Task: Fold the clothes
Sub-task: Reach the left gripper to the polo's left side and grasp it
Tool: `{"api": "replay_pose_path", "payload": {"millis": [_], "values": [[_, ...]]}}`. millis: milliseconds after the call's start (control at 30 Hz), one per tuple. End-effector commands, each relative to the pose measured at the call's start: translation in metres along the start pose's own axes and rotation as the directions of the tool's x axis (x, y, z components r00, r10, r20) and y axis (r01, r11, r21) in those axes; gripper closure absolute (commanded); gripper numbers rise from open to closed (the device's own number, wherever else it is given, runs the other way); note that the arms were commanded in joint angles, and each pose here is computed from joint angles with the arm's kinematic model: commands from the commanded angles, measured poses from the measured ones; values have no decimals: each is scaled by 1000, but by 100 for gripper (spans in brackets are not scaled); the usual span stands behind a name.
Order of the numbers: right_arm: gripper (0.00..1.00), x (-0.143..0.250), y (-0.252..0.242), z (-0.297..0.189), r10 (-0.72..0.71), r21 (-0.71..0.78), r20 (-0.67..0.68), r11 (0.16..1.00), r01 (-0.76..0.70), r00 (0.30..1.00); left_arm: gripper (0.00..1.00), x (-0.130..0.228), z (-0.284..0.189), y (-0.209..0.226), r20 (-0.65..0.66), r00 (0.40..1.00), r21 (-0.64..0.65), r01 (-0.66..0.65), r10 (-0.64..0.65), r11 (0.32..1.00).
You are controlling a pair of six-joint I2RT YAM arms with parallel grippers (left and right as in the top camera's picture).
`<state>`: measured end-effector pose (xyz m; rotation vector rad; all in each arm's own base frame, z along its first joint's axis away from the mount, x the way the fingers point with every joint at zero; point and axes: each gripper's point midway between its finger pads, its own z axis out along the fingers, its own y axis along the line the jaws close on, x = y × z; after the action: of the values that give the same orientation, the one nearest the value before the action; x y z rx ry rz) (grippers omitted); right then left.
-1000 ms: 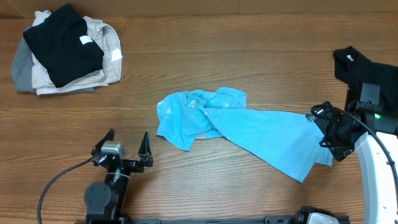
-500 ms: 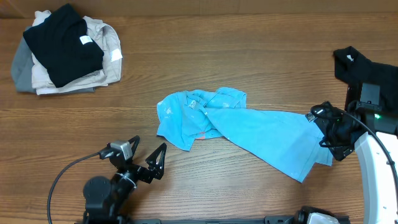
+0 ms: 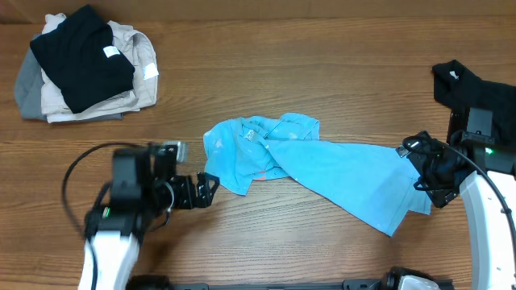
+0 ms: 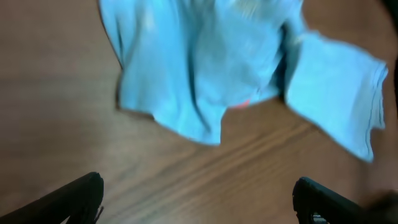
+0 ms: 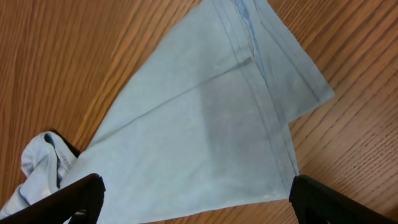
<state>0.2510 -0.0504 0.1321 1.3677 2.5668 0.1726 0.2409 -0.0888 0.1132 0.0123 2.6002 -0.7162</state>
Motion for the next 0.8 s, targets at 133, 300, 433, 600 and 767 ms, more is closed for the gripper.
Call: {"api": "replay_pose_path", "payload": {"millis": [133, 300, 433, 600, 767], "values": [[0, -2, -1, 0, -1, 2, 11, 1000, 1, 1000, 0, 25, 53, 18, -259, 955, 8, 153, -146, 988], [0, -3, 0, 0, -1, -2, 15, 1000, 1, 1000, 0, 15, 69, 36, -268, 949, -123, 136, -165, 983], [0, -5, 2, 0, -1, -9, 23, 1000, 1, 1000, 0, -14, 74, 43, -212, 973, -223, 43, -92, 974], [0, -5, 2, 0, -1, -8, 22, 1000, 1, 1000, 0, -48, 81, 46, -99, 995, -287, -35, 6, 957], [0, -5, 2, 0, -1, -8, 22, 1000, 2, 1000, 0, -45, 82, 44, -111, 994, -274, -34, 4, 961]]}}
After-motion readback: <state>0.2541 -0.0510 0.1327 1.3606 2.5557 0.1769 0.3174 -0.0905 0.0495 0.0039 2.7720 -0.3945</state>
